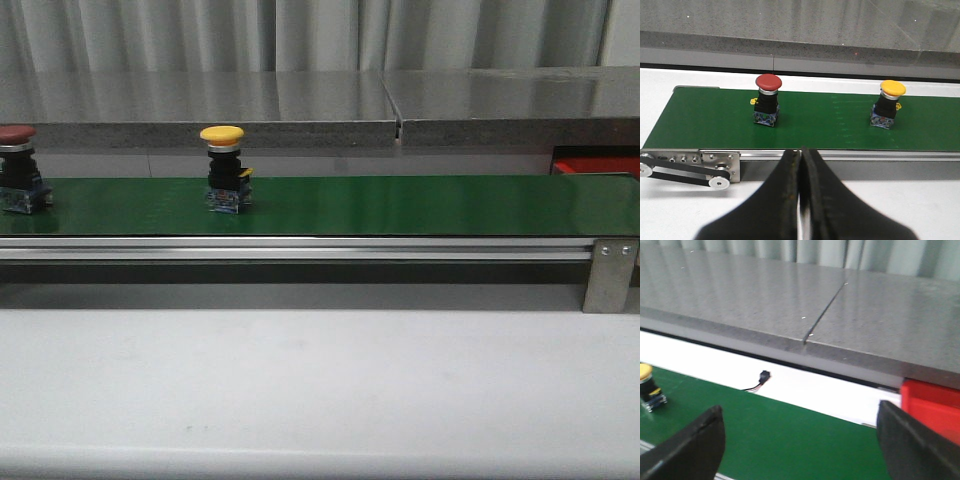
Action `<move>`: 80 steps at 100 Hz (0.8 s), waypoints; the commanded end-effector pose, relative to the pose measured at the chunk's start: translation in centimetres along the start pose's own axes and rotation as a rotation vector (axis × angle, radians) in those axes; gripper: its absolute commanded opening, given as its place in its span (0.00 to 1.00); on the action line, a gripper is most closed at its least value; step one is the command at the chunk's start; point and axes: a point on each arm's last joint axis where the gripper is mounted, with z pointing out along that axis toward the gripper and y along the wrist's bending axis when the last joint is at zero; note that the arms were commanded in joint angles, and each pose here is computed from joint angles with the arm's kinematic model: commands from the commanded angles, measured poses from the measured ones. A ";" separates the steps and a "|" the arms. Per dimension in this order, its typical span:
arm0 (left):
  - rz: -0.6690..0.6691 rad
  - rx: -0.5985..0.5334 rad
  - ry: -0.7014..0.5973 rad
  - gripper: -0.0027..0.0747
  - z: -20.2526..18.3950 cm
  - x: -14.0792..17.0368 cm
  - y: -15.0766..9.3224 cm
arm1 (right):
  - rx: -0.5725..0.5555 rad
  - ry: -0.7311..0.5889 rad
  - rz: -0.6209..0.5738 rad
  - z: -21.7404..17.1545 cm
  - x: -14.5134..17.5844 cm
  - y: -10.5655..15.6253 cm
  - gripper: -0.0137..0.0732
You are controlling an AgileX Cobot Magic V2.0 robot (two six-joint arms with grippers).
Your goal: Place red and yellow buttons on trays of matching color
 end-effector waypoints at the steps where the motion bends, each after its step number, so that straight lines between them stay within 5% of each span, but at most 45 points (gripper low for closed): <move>1: -0.015 0.006 -0.098 0.01 -0.3 -1.5 -0.2 | -0.094 -0.001 0.001 1.8 -1.5 0.0 0.86; 35: -0.015 0.006 -0.098 0.01 -0.3 -1.5 -0.2 | -0.258 0.187 -0.133 12.0 -1.5 -0.9 0.86; 80: -0.015 0.006 -0.098 0.01 -0.3 -1.5 -0.2 | -0.502 0.276 -0.406 20.6 0.7 5.2 0.86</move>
